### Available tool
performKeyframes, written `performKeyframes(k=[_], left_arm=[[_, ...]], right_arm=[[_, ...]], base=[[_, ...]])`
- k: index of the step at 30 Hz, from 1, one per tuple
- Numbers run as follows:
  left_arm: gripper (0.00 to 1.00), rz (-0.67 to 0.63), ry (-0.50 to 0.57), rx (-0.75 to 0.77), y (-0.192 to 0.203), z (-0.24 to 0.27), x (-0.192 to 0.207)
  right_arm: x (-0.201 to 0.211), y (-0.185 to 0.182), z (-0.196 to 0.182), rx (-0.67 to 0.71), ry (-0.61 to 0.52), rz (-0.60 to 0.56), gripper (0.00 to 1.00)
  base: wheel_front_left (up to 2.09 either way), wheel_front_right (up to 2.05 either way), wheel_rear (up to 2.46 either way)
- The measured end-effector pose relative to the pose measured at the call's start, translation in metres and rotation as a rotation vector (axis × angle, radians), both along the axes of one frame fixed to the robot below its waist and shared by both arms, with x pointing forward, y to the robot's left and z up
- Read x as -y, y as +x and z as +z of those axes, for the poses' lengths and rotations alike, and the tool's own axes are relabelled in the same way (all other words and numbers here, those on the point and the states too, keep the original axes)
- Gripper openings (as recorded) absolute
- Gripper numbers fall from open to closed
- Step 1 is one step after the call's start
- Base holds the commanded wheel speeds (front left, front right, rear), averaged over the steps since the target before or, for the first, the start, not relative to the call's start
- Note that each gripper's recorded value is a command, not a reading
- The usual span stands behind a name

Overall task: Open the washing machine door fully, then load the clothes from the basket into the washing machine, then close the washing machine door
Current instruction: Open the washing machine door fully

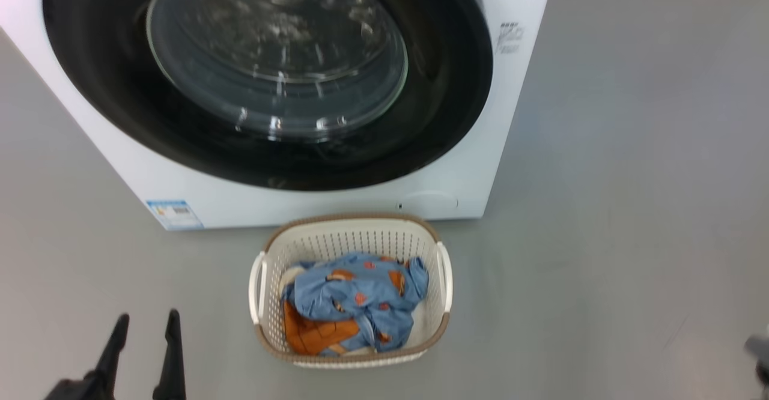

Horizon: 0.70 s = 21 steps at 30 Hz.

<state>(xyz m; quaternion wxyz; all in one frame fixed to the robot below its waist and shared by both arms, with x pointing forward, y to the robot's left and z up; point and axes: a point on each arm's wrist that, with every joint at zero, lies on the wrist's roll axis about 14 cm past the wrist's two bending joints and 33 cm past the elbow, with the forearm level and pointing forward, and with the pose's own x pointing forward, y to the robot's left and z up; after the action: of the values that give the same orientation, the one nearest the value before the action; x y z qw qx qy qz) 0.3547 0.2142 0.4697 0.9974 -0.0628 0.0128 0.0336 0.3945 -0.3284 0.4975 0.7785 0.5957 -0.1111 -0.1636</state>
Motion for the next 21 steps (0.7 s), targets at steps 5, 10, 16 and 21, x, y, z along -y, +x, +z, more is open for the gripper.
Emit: performKeyframes(k=[5,10,16,21], left_arm=[[1.00,0.006,-0.006,-0.003,0.014,-0.003,-0.002],[1.00,0.017,-0.019,-0.008,0.032,-0.008,-0.006],[1.00,0.029,-0.020,-0.057,0.040,-0.027,-0.010],[1.00,0.042,-0.018,-0.107,0.038,-0.044,-0.016]], right_arm=[[0.003,0.029,0.011,0.044,0.053,0.039,0.00],[-0.012,0.071,0.020,0.078,0.089,0.160,0.00],[-0.032,0.120,0.030,0.107,0.071,0.287,0.00],[-0.049,0.153,0.040,0.139,0.054,0.365,0.00]], base=[[0.00,0.00,0.00],[0.00,0.00,0.00],[0.00,0.00,0.00],[0.00,0.00,0.00]])
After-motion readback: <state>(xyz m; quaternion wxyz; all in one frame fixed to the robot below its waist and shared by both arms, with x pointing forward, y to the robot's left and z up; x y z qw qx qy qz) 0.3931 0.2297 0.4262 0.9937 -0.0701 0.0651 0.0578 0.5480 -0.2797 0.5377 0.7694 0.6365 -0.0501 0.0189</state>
